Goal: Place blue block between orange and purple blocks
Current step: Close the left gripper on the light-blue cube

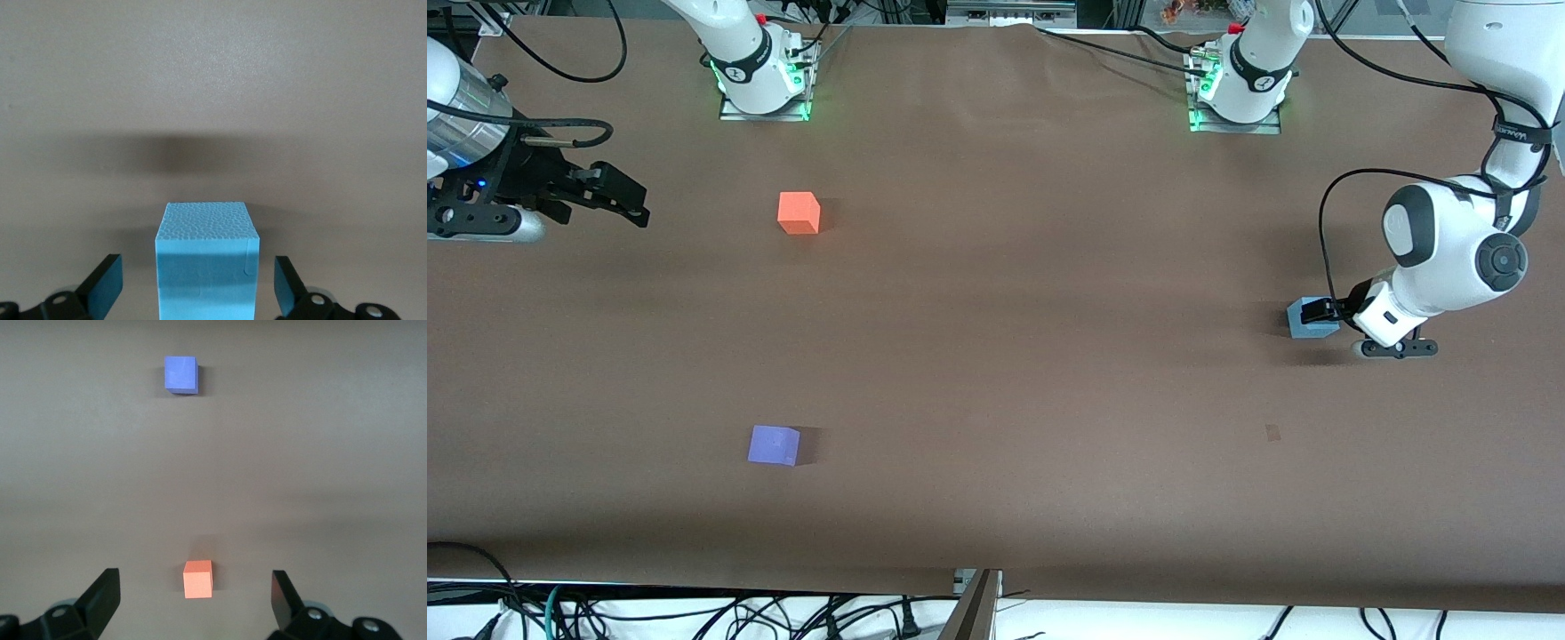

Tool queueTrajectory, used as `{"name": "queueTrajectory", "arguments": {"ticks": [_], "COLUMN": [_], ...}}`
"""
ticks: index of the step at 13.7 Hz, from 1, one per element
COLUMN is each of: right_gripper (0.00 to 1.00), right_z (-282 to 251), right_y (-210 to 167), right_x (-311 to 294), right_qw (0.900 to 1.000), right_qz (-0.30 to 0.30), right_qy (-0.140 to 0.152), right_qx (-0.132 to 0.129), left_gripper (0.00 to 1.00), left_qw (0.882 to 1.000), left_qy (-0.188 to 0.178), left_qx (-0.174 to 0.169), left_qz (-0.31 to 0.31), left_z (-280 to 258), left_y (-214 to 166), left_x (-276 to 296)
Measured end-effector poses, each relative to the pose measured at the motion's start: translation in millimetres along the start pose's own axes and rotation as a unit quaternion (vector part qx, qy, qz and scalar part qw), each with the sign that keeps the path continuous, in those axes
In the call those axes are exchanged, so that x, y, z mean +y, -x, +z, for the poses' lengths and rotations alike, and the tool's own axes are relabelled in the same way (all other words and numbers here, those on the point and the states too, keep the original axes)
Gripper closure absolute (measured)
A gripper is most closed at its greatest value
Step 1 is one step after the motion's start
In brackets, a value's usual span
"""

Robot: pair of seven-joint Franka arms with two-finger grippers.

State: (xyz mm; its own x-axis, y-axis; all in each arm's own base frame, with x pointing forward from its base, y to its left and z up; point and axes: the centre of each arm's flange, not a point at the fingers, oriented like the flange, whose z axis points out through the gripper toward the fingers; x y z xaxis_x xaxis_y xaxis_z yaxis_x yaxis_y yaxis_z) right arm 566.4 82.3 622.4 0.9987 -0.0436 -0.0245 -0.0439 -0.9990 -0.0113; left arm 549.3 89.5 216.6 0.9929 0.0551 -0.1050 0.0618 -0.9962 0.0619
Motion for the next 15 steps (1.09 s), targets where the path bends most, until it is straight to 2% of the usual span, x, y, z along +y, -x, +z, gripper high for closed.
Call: {"name": "queueTrajectory", "arguments": {"ticks": [3,5,7,8,9,12,15], "right_gripper": [0.00,0.00,0.00,0.00,0.00,0.00,0.00], "right_z": [0.0,0.0,0.0,0.0,0.0,0.0,0.0], "right_y": [0.0,0.0,0.0,0.0,0.0,0.0,0.0], "right_x": [0.0,0.0,0.0,0.0,0.0,0.0,0.0], "right_qw": [1.000,1.000,1.000,1.000,1.000,1.000,1.000], "right_qz": [0.000,0.000,0.000,0.000,0.000,0.000,0.000], "right_qy": [0.000,0.000,0.000,0.000,0.000,0.000,0.000], "right_qx": [0.000,0.000,0.000,0.000,0.000,0.000,0.000], "left_gripper": [0.00,0.04,0.22,0.34,0.41,0.46,0.48], "left_qw": [1.000,1.000,1.000,1.000,1.000,1.000,1.000], "left_qy": [-0.003,-0.004,-0.004,-0.004,-0.004,-0.003,0.001], "left_qx": [0.017,0.019,0.019,0.020,0.021,0.015,-0.021], "left_qz": [0.001,0.003,0.005,0.005,0.005,0.003,-0.010], "left_z": [10.4,10.2,10.0,9.6,7.3,4.4,-31.4], "left_y": [6.5,6.1,5.9,5.8,5.9,4.7,-13.3], "left_x": [1.1,3.6,5.4,5.7,5.7,8.5,33.9]}}
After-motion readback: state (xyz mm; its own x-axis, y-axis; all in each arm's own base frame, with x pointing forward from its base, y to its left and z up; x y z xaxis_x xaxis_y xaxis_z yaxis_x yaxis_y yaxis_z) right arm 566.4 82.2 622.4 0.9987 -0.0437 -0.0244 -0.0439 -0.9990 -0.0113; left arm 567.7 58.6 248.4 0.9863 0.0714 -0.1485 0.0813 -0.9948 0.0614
